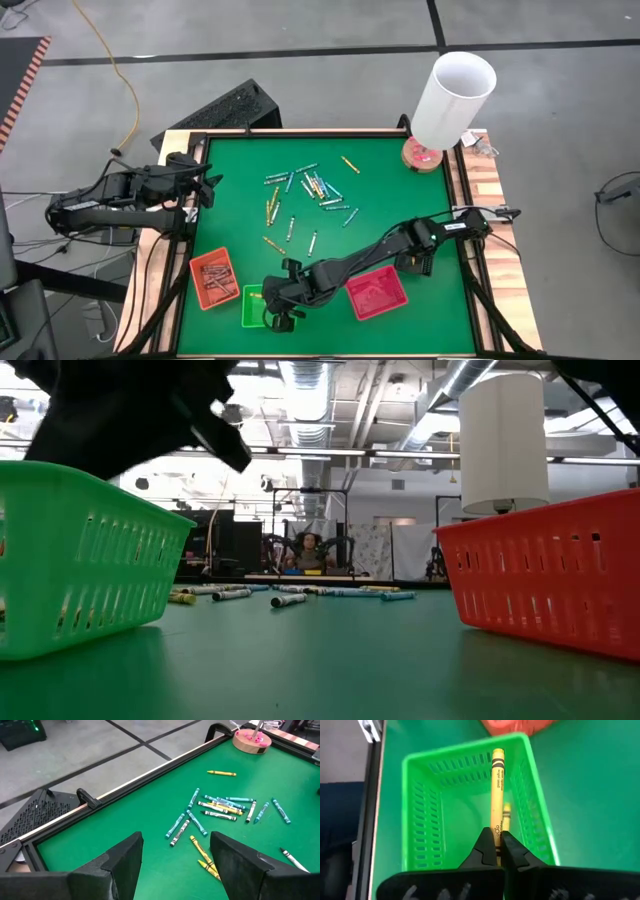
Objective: Sort crayons
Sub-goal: Put the yellow crayon into the green bin
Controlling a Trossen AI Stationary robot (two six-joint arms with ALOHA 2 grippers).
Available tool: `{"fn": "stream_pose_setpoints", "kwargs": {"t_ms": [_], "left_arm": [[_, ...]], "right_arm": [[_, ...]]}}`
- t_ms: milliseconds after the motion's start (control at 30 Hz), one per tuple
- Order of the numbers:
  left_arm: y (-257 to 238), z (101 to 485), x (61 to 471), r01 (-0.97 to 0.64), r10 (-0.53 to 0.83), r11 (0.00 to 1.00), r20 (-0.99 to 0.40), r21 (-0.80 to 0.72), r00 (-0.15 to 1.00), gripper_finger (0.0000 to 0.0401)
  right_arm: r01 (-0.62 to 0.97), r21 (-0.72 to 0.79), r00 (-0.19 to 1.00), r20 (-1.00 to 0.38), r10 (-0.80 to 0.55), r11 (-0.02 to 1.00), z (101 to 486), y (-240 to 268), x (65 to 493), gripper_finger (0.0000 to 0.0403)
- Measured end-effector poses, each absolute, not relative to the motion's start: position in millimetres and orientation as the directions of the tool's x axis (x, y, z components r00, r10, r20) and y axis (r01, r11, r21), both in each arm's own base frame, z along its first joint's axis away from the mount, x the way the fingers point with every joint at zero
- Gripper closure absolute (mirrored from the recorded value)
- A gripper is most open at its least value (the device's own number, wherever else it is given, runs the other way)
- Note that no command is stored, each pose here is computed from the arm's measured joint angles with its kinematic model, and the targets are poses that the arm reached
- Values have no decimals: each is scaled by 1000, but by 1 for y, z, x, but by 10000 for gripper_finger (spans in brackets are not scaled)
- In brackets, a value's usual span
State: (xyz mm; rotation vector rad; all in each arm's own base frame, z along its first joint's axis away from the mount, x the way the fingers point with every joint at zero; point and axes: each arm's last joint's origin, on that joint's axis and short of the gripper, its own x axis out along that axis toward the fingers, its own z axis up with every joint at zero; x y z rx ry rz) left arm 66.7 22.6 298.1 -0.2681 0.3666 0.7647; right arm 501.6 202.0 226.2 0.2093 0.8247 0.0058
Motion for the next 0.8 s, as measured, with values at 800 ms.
{"fn": "stream_pose_setpoints", "kwargs": {"t_ms": [800], "left_arm": [[23,297,66,-715,622,692,-422,-97,660,178]], "right_arm": [[104,328,602,-772,203,939,201,192,511,402]]}}
